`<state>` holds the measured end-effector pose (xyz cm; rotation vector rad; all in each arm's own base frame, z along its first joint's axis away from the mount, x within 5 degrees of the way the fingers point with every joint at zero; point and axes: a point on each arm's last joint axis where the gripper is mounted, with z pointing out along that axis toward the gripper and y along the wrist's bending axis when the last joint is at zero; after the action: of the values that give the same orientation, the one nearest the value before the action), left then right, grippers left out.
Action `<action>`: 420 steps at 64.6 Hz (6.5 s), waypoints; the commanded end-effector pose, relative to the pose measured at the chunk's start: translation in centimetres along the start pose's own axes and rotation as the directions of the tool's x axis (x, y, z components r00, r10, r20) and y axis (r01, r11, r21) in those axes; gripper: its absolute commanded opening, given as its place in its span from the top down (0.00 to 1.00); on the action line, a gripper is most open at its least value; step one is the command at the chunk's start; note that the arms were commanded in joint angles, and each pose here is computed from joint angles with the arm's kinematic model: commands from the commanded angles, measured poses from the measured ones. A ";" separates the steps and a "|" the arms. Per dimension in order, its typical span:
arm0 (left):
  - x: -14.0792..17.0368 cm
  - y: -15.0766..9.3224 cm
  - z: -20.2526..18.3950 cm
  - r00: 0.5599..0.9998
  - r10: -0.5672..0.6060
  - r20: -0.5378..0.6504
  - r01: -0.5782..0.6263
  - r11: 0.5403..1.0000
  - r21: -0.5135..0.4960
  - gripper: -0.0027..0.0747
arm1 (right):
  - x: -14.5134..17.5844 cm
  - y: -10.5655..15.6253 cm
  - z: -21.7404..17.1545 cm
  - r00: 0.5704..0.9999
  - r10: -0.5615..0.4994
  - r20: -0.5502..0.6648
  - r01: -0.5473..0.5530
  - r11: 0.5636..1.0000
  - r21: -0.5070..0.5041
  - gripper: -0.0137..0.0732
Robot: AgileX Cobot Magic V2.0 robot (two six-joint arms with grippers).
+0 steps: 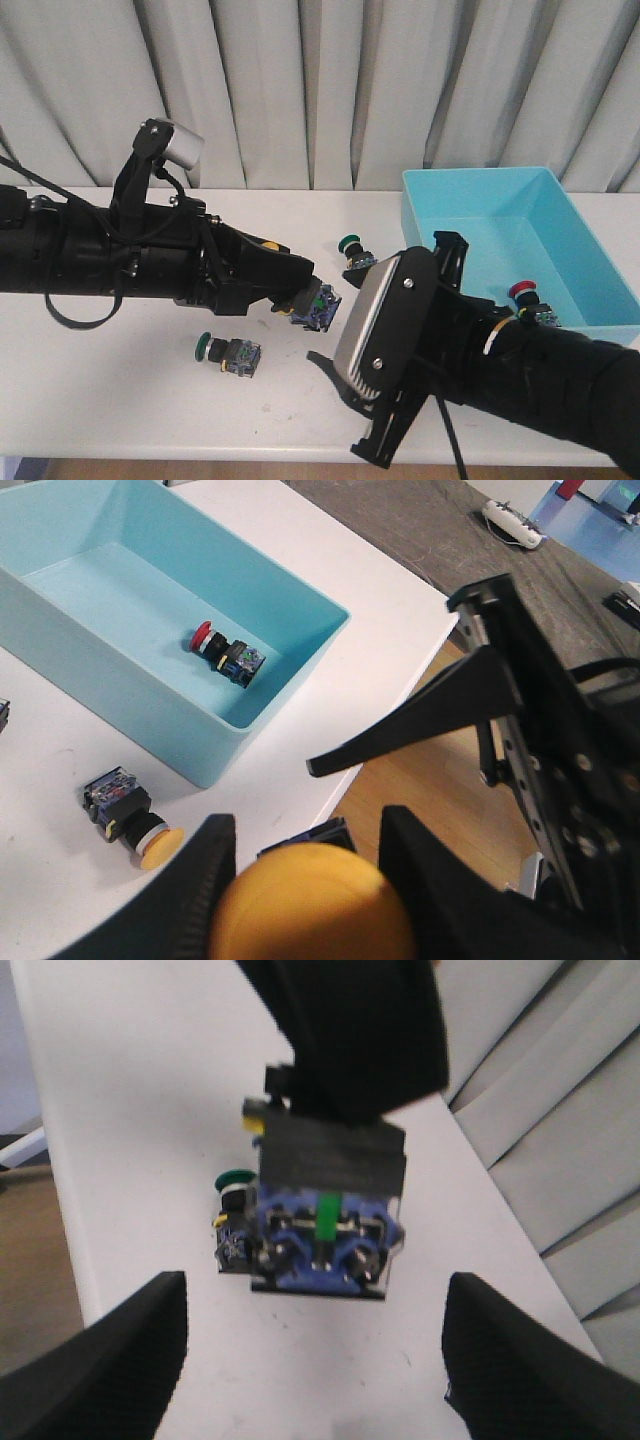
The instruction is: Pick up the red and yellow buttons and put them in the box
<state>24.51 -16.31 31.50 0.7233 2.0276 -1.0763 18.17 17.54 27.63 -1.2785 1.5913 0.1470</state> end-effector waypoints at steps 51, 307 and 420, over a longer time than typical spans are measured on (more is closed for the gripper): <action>-1.2 -1.4 -0.8 0.998 -0.013 0.059 0.009 0.998 0.066 0.73 | -3.2 -0.8 0.9 0.994 0.083 0.077 -0.083 0.997 -0.001 0.27; 1.5 3.6 -2.2 0.902 0.215 -0.373 -0.363 0.847 -0.388 0.22 | 16.4 -22.6 6.2 0.215 0.796 -0.566 -0.707 0.527 0.472 0.34; 1.2 3.8 -2.2 0.910 0.228 -0.348 -0.366 0.836 -0.409 0.82 | 9.7 -6.7 -12.8 0.431 0.855 -0.290 -0.627 0.514 0.585 0.78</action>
<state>25.69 -12.31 27.86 1.0006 2.2759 -0.2803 16.04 0.40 28.12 -0.1450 2.5713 0.0060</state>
